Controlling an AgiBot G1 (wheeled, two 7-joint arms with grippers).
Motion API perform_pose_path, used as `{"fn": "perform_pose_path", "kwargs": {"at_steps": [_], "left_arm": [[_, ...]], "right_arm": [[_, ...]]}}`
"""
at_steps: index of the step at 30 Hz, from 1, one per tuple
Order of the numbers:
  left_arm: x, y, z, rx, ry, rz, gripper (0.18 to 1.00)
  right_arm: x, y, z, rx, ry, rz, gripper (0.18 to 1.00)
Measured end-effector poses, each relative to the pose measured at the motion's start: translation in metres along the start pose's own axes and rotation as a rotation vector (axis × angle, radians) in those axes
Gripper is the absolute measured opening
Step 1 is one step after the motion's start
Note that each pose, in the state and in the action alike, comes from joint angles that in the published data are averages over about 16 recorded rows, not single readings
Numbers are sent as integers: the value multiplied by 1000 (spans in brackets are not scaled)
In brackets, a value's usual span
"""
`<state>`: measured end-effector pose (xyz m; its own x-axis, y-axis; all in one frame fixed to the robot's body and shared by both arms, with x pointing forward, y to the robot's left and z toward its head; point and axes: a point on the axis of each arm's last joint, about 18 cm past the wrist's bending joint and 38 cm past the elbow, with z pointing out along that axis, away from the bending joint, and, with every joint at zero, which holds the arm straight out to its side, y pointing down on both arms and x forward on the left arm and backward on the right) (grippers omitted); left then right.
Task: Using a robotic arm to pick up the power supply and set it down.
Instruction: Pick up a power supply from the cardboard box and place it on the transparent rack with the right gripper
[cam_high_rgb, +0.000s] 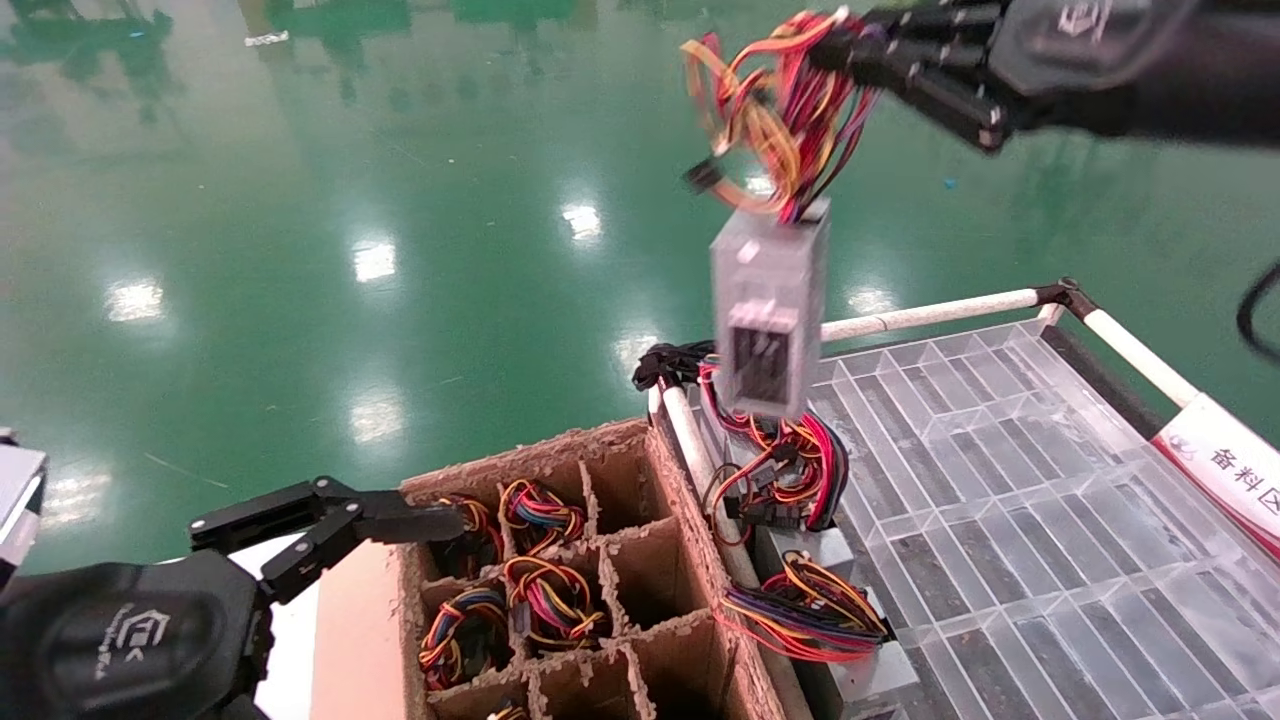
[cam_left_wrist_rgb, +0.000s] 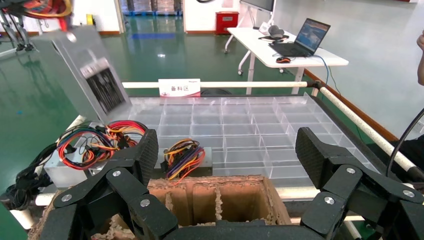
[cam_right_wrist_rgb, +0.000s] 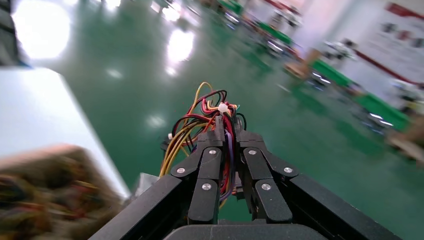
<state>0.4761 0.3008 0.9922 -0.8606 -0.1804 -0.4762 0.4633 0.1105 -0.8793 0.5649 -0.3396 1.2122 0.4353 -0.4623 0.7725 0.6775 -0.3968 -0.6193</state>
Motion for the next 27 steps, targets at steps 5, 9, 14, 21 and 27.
{"fn": "perform_pose_path", "kwargs": {"at_steps": [5, 9, 14, 21, 27], "left_arm": [[0, 0, 0, 0, 0, 0, 1000], [0, 0, 0, 0, 0, 0, 1000], [0, 0, 0, 0, 0, 0, 1000], [0, 0, 0, 0, 0, 0, 1000], [0, 0, 0, 0, 0, 0, 1000]], "right_arm": [[29, 8, 7, -135, 77, -119, 207], [45, 19, 13, -258, 111, -230, 207], [57, 37, 22, -409, 121, -367, 207], [59, 64, 40, -548, 95, -495, 207], [47, 85, 60, -590, 55, -530, 207]]}}
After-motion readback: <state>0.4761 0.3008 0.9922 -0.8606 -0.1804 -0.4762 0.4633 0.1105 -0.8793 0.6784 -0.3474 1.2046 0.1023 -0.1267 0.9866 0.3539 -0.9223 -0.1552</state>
